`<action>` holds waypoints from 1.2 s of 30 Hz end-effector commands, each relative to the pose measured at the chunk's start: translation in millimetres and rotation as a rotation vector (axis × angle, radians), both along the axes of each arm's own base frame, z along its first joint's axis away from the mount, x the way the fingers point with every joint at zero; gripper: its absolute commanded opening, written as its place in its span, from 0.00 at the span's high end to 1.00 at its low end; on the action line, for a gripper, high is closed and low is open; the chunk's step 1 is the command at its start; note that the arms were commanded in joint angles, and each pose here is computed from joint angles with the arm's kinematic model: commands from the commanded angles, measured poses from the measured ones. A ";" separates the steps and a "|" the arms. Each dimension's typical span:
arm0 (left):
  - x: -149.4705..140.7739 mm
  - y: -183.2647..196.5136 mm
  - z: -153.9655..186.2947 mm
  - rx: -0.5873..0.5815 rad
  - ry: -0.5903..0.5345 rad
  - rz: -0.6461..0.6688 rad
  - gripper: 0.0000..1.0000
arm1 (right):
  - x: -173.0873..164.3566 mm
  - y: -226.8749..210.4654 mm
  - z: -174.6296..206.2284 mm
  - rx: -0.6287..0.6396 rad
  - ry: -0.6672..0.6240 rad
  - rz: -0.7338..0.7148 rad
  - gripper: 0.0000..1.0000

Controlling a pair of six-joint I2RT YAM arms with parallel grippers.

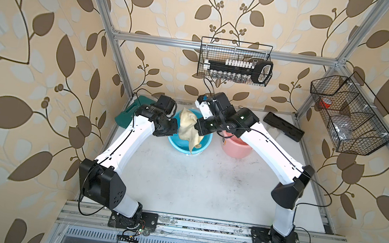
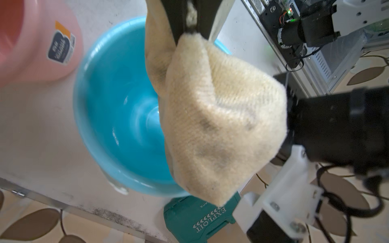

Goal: Wipe the inside of the bucket with a cloth
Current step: Wipe the dirt from the inside of the bucket.

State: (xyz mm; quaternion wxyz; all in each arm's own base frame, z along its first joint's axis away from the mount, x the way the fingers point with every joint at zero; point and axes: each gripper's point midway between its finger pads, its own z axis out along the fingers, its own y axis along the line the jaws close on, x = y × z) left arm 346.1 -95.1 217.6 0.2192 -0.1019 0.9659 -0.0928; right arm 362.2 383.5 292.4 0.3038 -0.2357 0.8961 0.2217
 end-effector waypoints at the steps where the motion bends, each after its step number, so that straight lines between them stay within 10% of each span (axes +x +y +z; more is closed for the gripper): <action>1: -7.7 -6.6 30.9 -0.066 -0.083 -0.028 1.00 | 29.6 3.9 -26.1 -0.082 -0.016 -0.051 1.00; 9: -14.4 1.8 37.6 -0.045 -0.108 -0.003 1.00 | 75.3 -55.8 -47.6 -0.302 -0.122 -0.291 1.00; 20: -5.1 13.0 36.3 0.013 -0.132 0.042 1.00 | 48.2 -124.9 -45.6 -0.659 -0.213 -0.323 1.00; 36: 0.3 5.7 32.0 0.003 -0.103 0.007 1.00 | 20.5 -105.4 -32.6 -0.935 -0.498 -0.213 1.00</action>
